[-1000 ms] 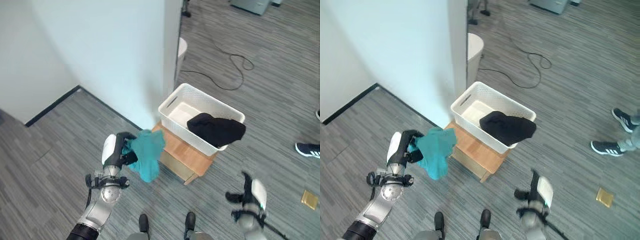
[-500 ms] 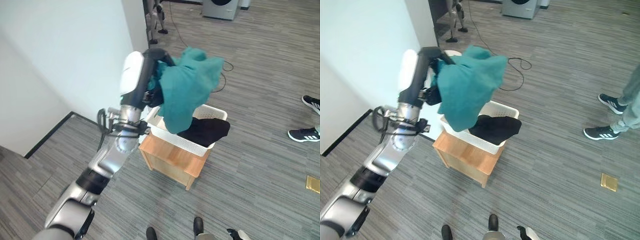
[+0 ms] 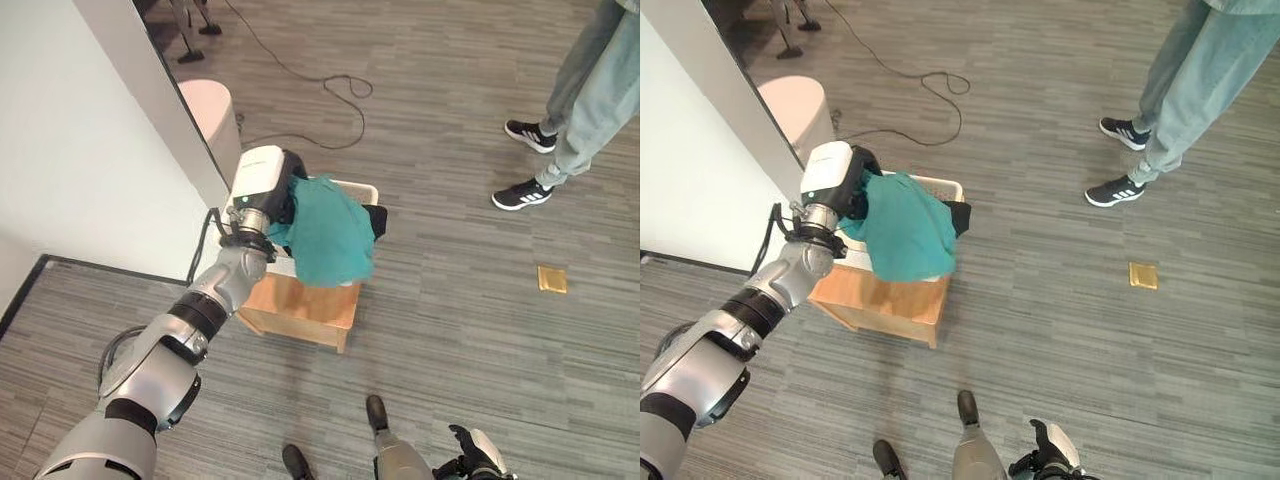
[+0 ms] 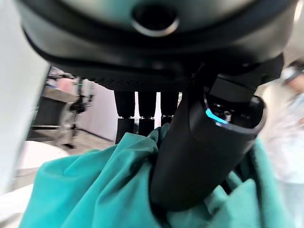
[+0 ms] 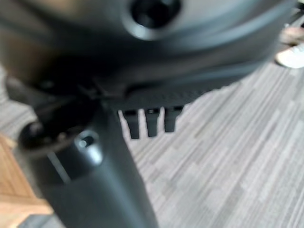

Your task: Pick up bed clothes into laundry basket.

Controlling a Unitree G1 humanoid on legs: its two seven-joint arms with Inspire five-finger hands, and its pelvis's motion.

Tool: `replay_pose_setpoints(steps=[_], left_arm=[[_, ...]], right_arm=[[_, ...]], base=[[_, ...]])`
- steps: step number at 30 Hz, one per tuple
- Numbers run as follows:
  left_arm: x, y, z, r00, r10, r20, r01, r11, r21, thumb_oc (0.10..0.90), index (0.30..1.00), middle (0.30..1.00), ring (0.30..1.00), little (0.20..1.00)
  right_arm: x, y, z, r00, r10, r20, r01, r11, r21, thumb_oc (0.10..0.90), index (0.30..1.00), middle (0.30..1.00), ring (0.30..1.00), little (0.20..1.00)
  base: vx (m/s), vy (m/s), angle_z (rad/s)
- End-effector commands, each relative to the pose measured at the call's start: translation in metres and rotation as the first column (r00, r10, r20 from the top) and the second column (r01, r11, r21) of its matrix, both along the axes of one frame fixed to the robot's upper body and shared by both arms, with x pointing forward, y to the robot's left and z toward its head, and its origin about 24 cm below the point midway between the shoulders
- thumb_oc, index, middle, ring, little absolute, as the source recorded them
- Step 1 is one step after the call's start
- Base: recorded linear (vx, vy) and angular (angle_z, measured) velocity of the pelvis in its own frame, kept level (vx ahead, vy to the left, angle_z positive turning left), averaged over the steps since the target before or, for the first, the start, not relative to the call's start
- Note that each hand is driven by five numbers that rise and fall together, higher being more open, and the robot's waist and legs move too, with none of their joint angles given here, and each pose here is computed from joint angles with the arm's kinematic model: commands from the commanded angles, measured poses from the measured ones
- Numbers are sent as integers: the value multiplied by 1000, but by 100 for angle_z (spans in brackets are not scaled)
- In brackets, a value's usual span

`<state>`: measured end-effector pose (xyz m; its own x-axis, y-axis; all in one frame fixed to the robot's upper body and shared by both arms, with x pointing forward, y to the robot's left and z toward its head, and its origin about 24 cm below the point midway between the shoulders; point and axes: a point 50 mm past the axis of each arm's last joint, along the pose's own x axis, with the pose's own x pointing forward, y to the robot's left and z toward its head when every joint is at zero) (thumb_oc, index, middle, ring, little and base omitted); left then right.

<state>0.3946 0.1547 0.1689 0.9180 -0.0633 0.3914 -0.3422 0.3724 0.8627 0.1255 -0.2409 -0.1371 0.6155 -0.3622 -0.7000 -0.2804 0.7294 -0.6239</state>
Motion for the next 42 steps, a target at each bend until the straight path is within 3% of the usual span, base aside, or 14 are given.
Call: replay_pose_setpoints(steps=[1,3,5,9,11,13,22,28,37,42], left_arm=[[3,-8,118,910,2,415,-1,1000,-2,400,300,300,300,300],[4,-10,113,914,-7,406,-3,1000,25,400,300,300,300,300],[2,10,126,897,51,438,-76,996,40,400,300,300,300,300],[2,16,128,890,89,448,-85,996,-30,400,300,300,300,300],[3,25,118,903,112,416,-120,993,-7,400,300,300,300,300],[4,15,117,901,97,423,-94,995,-29,400,300,300,300,300],[12,25,113,919,155,362,-183,982,44,400,300,300,300,300],[17,23,90,940,175,294,-214,971,103,400,300,300,300,300],[14,44,35,947,265,182,-301,929,217,400,300,300,300,300],[12,53,34,937,291,195,-333,911,243,400,300,300,300,300]], right_arm=[[15,-16,9,997,-19,70,23,998,-61,800,900,900,900,900],[10,-19,8,998,-29,49,32,998,-53,800,900,900,900,900],[21,-30,14,998,1,65,6,994,-106,800,900,900,900,900],[29,-29,17,997,12,79,-4,994,-107,800,900,900,900,900],[19,-39,14,999,-16,36,20,990,-137,800,900,900,900,900],[15,-36,13,998,-48,46,53,993,-109,800,900,900,900,900],[30,-23,13,996,-44,75,49,996,-68,800,900,900,900,900],[37,-20,15,995,-49,86,54,997,-55,800,900,900,900,900],[44,-7,15,993,-32,116,34,999,-13,800,900,900,900,900],[50,-7,18,990,-21,136,23,1000,-11,800,900,900,900,900]], base=[[128,-24,-1],[72,-48,-6],[-41,-127,-21],[152,99,-29],[342,248,-46],[227,220,-71],[49,134,-49],[-25,7,-15],[-25,-7,-2],[-20,-9,2]])
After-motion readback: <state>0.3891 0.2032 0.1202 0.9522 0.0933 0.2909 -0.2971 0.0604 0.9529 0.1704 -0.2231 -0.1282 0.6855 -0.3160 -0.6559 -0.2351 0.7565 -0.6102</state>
